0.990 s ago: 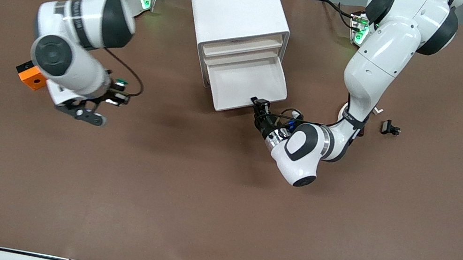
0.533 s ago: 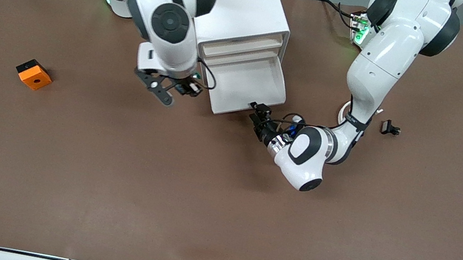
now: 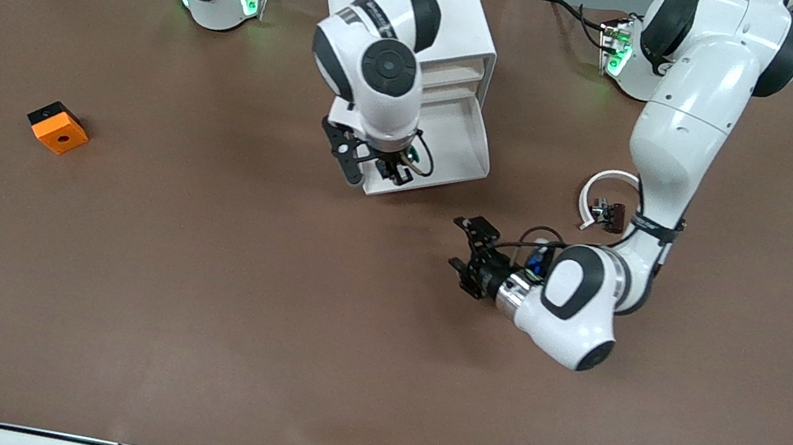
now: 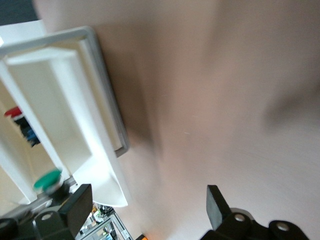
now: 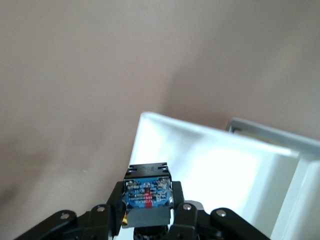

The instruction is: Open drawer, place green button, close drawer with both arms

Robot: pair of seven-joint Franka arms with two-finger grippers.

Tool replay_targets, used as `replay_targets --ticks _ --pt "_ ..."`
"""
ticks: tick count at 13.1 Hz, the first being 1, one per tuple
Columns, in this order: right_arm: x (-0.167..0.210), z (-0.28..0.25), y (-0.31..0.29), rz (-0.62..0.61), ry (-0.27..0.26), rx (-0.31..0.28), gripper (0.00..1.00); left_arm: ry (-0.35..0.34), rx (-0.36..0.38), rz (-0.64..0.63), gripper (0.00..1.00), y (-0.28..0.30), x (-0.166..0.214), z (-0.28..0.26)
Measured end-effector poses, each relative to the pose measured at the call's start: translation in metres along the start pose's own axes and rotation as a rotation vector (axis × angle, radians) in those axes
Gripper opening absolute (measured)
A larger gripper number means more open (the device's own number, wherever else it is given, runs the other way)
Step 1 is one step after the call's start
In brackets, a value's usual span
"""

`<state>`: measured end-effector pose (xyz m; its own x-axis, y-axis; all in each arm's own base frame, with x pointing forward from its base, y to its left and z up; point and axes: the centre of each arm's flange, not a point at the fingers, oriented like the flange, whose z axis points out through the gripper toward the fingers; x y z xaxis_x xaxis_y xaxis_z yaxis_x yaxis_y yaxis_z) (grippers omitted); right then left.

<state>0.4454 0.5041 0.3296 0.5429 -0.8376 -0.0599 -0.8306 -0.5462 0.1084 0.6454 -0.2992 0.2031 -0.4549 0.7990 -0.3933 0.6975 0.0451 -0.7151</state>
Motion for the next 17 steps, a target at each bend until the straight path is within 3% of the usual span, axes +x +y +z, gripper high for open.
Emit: replay_targets --ticks 6,10,14,17 --pt "-0.05 0.04 0.013 0.027 0.021 -0.054 0.41 0.034 -0.19 0.464 1.0 -0.038 0.008 -0.128" --pt "-0.048 0.044 0.011 0.042 0.012 -0.061 0.41 0.342 -0.234 0.638 1.0 -0.084 0.006 -0.166" --pt "-0.043 0.052 0.009 0.06 0.02 -0.071 0.41 0.649 -0.134 1.034 1.0 -0.109 -0.014 -0.153" --pt "-0.043 0.058 0.008 0.061 0.023 -0.076 0.52 0.723 -0.053 1.279 1.0 -0.125 -0.021 -0.154"
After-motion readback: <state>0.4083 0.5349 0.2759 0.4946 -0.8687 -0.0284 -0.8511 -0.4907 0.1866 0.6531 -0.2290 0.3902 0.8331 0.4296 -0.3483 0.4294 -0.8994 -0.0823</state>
